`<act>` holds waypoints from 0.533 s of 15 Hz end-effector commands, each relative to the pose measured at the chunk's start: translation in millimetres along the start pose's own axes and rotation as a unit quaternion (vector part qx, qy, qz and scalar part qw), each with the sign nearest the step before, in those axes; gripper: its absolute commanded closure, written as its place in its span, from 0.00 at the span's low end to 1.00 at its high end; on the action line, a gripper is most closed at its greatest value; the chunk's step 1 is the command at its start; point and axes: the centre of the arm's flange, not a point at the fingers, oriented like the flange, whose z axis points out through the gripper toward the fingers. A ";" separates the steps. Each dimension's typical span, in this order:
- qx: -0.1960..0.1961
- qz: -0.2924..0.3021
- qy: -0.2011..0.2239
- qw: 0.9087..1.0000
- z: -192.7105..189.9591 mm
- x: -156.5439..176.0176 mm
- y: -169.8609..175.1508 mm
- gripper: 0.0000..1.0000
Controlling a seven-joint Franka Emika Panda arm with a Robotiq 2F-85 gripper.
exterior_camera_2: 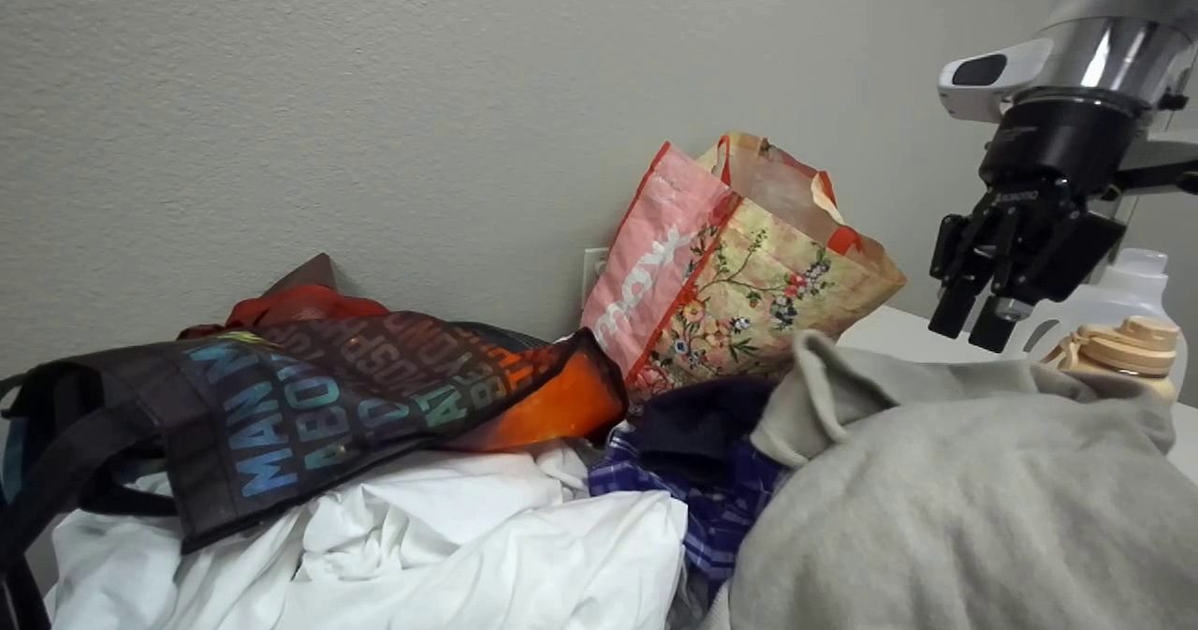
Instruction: Take the grey clothing out of the pink bag
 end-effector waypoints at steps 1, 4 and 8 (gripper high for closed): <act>-0.016 0.041 -0.022 0.999 -7.8 7.6 11.1 0.19; -0.036 0.103 -0.007 0.994 -20.0 17.2 15.4 0.00; -0.058 0.174 0.008 0.983 -54.0 29.5 10.4 0.00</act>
